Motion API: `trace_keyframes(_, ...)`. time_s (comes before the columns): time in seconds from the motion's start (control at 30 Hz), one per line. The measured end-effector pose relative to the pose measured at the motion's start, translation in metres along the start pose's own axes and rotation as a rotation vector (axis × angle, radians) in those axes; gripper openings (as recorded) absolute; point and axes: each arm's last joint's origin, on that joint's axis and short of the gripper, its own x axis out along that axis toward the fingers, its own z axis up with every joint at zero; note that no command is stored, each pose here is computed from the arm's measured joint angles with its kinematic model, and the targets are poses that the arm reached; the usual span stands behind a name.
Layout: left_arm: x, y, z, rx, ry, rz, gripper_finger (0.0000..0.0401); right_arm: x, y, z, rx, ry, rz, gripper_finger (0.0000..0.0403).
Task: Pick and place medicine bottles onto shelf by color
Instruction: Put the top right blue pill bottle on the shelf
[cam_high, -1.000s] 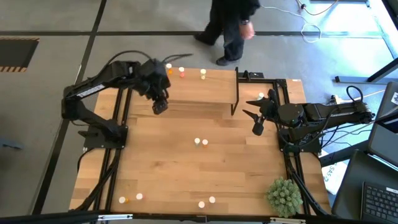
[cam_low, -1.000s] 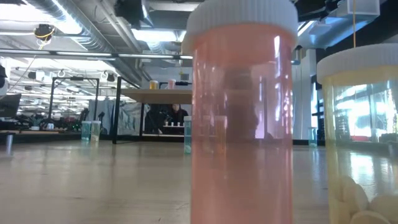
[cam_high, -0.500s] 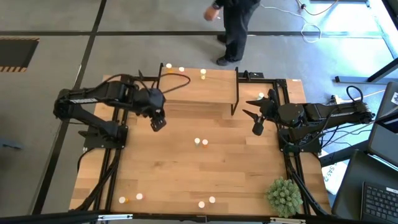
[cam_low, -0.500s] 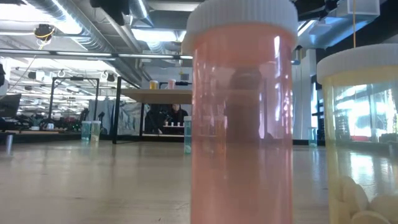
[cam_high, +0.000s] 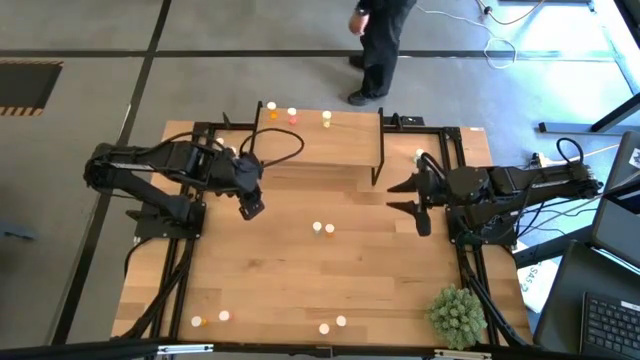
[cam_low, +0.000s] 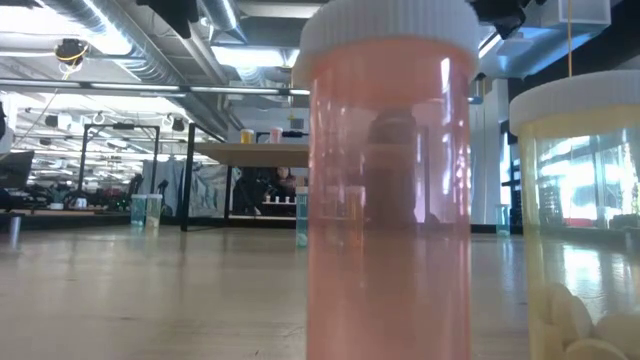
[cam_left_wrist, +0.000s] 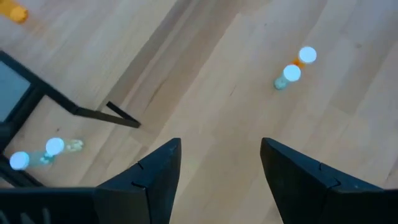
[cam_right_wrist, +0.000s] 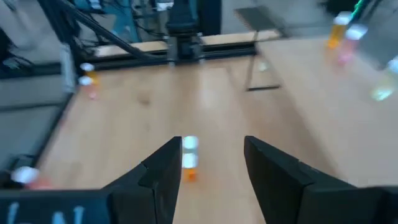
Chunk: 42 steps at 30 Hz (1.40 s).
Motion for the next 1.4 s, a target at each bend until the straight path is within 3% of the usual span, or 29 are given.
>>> trace_keyframes(0.2,-0.007,0.002,-0.003,0.051,-0.017,-0.012,0.0215,0.0,0.0,-0.002,0.156,0.034,0.009,0.0177)
trace_keyframes(0.37,-0.012,0.006,-0.005,0.074,-0.027,-0.003,0.0215,-0.026,-0.002,0.016,0.251,0.117,-0.031,0.0177)
trace_keyframes(0.57,-0.018,0.011,-0.006,0.075,-0.051,0.003,0.0215,-0.06,-0.009,0.045,0.37,0.191,-0.235,0.0177)
trace_keyframes(0.83,-0.021,0.013,-0.007,0.072,-0.065,0.01,0.0215,-0.082,-0.028,0.068,0.623,0.294,-0.648,0.0177)
trace_keyframes(0.93,-0.02,0.013,-0.006,0.072,-0.064,0.011,0.0215,-0.08,-0.036,0.071,0.684,0.38,-0.715,0.0177)
trace_keyframes(1.1,-0.02,0.013,-0.006,0.068,-0.07,0.008,0.0215,-0.06,-0.054,0.074,0.744,0.487,-0.735,0.0177)
trace_keyframes(1.23,-0.02,0.013,-0.006,0.068,-0.071,0.007,0.0215,-0.043,-0.079,0.074,0.798,0.558,-0.805,0.0177)
trace_keyframes(1.4,-0.02,0.013,-0.006,0.076,-0.07,0.006,0.0215,-0.028,-0.117,0.07,0.849,0.681,-0.813,0.0177)
